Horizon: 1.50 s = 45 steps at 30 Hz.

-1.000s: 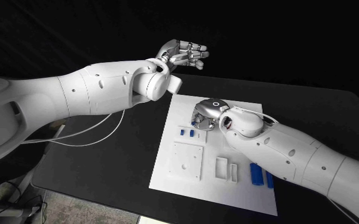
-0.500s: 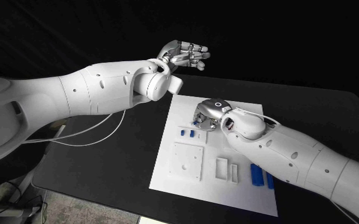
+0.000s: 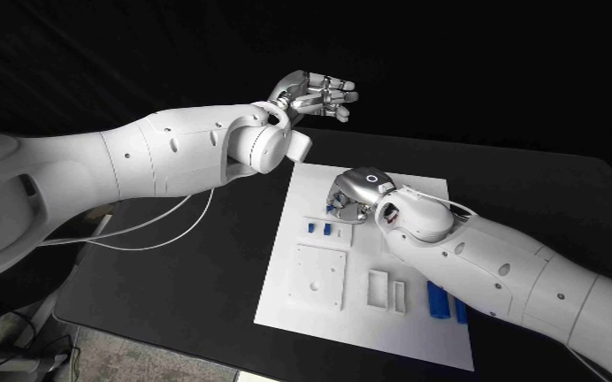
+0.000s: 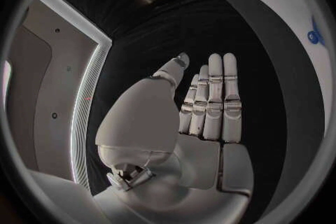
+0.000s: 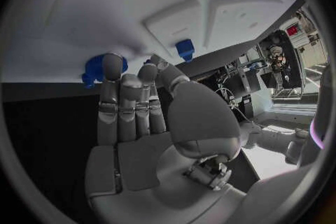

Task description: Assemble the parts on the task board

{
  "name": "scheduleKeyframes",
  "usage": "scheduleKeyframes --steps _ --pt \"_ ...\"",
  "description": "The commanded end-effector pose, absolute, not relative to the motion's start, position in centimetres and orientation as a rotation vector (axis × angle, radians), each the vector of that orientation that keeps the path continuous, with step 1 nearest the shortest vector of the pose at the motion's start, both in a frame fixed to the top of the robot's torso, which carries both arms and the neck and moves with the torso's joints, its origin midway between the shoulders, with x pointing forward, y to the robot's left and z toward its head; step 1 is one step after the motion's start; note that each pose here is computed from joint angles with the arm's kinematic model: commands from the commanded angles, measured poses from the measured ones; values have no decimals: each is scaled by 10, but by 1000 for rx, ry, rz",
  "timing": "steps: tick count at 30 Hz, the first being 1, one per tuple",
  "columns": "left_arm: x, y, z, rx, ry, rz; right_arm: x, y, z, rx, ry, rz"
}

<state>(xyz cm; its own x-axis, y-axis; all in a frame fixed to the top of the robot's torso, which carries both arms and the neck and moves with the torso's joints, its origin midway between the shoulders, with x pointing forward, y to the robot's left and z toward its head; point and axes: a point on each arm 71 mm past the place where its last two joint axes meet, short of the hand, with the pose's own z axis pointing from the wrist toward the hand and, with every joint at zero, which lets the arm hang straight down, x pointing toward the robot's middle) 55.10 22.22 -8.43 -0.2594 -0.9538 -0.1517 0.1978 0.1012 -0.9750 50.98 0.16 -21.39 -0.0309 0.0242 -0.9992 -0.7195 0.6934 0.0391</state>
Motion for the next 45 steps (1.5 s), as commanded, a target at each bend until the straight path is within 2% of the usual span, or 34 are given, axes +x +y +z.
scheduleKeyframes --steps 1,45 --pt "550 220 -83 -822 1331 -1409 509 3 -214 -601 1501 658" --pt "550 218 -83 -823 1339 -1412 504 11 -213 -619 1508 682"
